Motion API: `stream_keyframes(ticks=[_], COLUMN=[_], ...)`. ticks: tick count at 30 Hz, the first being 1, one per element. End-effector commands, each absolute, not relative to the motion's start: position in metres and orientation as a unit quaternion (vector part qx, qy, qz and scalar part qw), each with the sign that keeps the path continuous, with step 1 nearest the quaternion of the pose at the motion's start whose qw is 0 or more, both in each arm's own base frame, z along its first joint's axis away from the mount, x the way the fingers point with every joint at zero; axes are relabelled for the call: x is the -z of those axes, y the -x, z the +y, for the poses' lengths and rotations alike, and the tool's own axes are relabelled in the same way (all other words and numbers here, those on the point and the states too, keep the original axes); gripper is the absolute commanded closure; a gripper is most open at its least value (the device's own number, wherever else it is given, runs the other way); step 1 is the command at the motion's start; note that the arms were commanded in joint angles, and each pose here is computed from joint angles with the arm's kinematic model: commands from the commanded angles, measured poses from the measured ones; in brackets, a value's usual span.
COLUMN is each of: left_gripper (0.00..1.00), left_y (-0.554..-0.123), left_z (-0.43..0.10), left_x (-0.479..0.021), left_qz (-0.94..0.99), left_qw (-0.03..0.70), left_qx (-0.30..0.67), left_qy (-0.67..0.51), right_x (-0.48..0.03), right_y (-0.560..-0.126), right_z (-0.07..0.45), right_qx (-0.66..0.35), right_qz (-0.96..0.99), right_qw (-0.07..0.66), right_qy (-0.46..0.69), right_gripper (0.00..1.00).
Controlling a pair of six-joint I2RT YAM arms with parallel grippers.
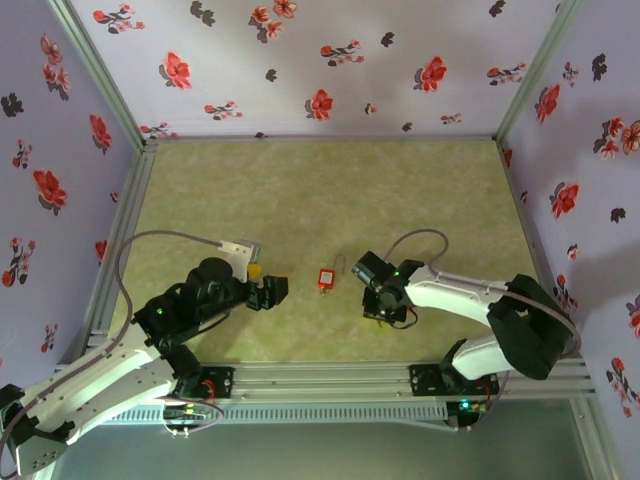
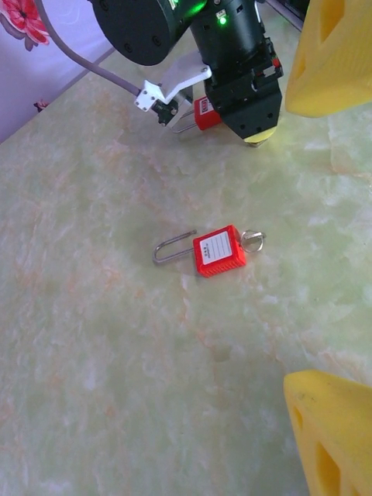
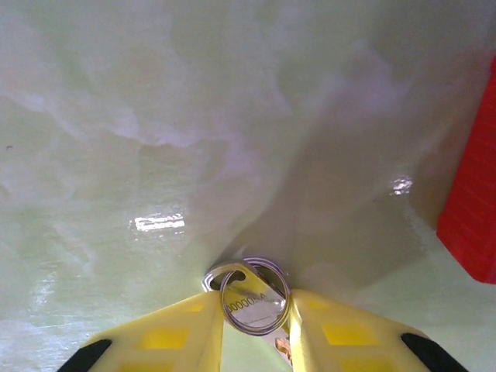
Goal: Unlock with the key
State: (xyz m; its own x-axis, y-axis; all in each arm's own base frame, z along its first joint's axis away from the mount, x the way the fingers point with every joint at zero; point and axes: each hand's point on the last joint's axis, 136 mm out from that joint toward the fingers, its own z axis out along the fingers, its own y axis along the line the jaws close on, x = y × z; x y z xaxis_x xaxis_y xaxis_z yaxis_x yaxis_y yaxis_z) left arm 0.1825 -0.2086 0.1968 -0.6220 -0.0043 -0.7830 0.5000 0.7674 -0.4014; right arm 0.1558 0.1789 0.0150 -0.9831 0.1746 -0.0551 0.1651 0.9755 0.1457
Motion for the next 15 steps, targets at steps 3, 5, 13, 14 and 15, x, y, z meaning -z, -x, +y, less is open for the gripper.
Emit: stream_keyframes(ticks=[3, 5, 13, 14, 15], left_gripper=[0.15, 0.15, 0.15, 0.15, 0.15], left_y=[-0.187, -0.187, -0.189, -0.189, -0.189], left_z=[-0.206, -0.207, -0.215, -0.216, -0.218], left_x=[-0.194, -0.193, -0.188, -0.187, -0.186], left_qz=[0.847, 0.847, 0.848, 0.848, 0.848], left_qw=[0.416, 0.415, 0.407, 0.405, 0.404], left_qx=[0.301, 0.301, 0.309, 0.311, 0.314], left_qy=[-0.139, -0.139, -0.141, -0.142, -0.142], right_x=[-0.015, -0.016, -0.02, -0.019, -0.019], right_y=[-0.163, -0.162, -0.162, -0.162, -0.162], right_z=[0.172, 0.171, 0.17, 0.171, 0.171], right_qx=[-0.038, -0.036, -0.04, -0.042, -0.043], right_qz=[0.996, 0.996, 0.996, 0.996, 0.996], right_qw=[0.051, 0.051, 0.057, 0.056, 0.057], right_qy=[-0.064, -0.06, -0.055, -0.054, -0.053], right_gripper=[0.83, 0.88, 1.0, 1.0, 1.0])
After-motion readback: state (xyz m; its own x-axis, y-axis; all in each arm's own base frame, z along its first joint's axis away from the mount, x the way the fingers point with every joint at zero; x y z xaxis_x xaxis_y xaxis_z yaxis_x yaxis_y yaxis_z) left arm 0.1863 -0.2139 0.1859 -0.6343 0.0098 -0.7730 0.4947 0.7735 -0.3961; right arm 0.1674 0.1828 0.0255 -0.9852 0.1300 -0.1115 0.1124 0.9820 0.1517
